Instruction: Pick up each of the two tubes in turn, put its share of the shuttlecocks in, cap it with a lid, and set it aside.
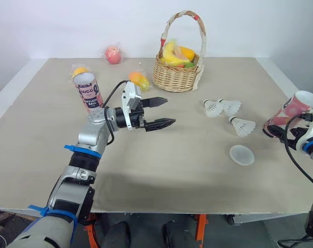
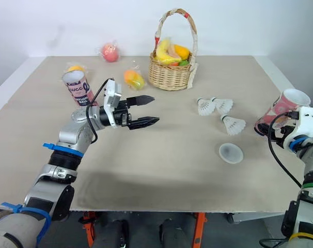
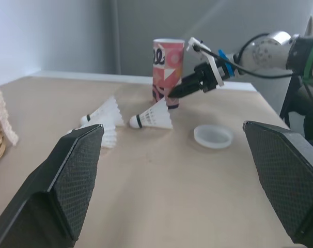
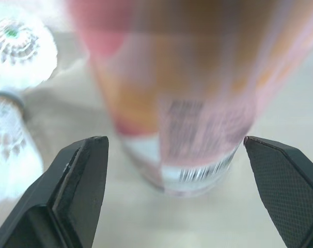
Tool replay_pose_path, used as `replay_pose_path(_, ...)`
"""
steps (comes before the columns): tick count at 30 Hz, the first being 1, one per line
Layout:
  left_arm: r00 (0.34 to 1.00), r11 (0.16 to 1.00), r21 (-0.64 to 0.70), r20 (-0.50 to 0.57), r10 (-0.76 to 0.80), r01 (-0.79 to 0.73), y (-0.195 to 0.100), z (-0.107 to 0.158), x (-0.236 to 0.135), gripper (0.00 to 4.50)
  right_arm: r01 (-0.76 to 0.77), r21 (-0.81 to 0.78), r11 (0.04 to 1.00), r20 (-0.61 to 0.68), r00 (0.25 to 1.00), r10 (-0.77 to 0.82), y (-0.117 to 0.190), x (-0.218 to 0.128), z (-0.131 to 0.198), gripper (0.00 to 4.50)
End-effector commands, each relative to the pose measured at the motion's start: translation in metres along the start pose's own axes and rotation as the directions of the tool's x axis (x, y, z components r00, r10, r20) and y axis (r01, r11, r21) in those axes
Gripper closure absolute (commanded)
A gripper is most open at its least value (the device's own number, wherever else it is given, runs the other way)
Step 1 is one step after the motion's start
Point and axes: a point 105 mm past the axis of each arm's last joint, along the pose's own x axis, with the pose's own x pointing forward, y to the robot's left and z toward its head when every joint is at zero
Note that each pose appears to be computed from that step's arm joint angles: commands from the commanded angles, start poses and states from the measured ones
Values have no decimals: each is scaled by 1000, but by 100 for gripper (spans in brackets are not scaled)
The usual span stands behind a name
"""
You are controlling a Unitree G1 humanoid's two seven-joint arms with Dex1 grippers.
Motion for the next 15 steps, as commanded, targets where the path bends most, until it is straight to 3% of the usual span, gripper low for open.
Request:
replay_pose_path(1,998,999,46,55,-19,17,-2,21,3,0,-24,-47,999,72,997,27,1,-15,26,3)
replay_pose_path(7,998,999,46,61,-16,14,-6,24,0,0,-49,-86,995,27,998,52,-2,-35,18,3)
replay_pose_path(9,998,998,53,47,42,-44,-5,24,-14,0,-147,-127,981,46,987,154,15,-53,24,3)
replay_pose_path(12,991,990,46,17,130,-131,-6,21,-33,0,-323,-218,921,44,939,340,61,-68,27,3)
replay_pose_path(15,947,947,54,-45,318,-315,-5,6,-63,0,-505,-324,800,-8,847,532,128,-71,24,3)
